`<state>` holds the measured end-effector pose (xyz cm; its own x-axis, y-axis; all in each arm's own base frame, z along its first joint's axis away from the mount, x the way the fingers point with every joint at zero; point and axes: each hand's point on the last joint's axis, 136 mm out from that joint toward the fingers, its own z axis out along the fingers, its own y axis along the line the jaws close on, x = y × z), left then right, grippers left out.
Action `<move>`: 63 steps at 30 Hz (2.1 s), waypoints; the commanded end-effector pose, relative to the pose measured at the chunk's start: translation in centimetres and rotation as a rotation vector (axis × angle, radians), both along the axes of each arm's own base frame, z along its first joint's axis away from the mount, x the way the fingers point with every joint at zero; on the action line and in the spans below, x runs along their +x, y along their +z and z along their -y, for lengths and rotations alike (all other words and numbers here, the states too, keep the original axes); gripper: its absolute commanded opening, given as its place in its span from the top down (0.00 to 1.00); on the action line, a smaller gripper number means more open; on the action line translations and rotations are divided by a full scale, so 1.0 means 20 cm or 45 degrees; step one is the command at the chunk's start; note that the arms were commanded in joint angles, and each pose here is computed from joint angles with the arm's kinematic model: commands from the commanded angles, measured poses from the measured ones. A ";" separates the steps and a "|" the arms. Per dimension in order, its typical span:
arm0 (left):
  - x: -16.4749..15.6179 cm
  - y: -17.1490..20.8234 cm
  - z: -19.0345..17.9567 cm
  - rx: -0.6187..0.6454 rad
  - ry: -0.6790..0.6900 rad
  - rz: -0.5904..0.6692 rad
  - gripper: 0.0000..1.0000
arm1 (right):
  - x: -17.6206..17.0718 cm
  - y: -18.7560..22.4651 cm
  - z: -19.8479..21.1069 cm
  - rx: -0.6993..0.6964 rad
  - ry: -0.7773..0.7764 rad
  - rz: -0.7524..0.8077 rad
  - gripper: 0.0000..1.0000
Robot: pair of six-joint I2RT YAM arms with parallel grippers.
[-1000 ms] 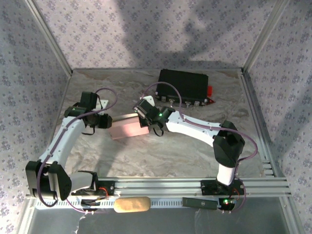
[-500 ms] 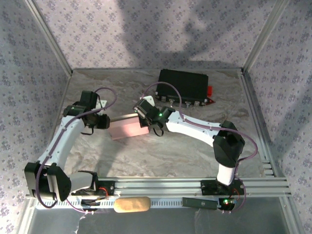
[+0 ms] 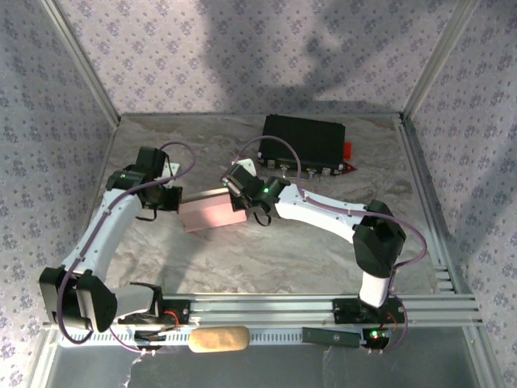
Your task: Fold the paper box
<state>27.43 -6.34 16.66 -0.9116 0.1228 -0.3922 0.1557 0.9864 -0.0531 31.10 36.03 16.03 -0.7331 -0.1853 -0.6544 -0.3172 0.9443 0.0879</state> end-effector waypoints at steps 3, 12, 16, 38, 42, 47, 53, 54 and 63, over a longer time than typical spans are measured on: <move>-0.01 0.07 0.03 -0.047 0.032 -0.022 0.96 | -0.06 -0.16 0.01 -0.110 0.043 -0.113 1.00; -0.06 0.03 0.10 -0.153 0.094 -0.131 0.99 | -0.06 -0.17 0.01 -0.109 0.020 -0.111 1.00; -0.06 0.01 0.15 -0.234 0.139 -0.152 1.00 | -0.07 -0.17 -0.01 -0.111 0.009 -0.098 1.00; -0.08 0.02 0.24 -0.415 0.219 -0.194 1.00 | -0.09 -0.19 0.01 -0.092 -0.090 -0.105 1.00; -0.10 -0.01 0.23 -0.445 0.267 -0.149 1.00 | -0.09 -0.20 0.00 -0.076 -0.096 -0.098 1.00; -0.12 -0.05 0.23 -0.471 0.293 -0.132 1.00 | -0.08 -0.22 0.02 -0.090 -0.105 -0.099 1.00; -0.15 -0.05 0.24 -0.477 0.297 -0.111 1.00 | -0.08 -0.23 0.02 -0.088 -0.115 -0.096 1.00; -0.15 -0.06 0.24 -0.482 0.297 -0.108 1.00 | -0.08 -0.23 0.02 -0.090 -0.120 -0.094 1.00; -0.20 -0.11 0.24 -0.489 0.328 -0.086 1.00 | -0.08 -0.22 0.03 -0.086 -0.124 -0.081 1.00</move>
<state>25.15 -9.21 16.14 -0.8753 -0.2810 -0.3935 -0.1277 0.9192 -0.3724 32.22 35.16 15.79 -0.7142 -0.0803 -0.6953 -0.1768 0.9819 0.0682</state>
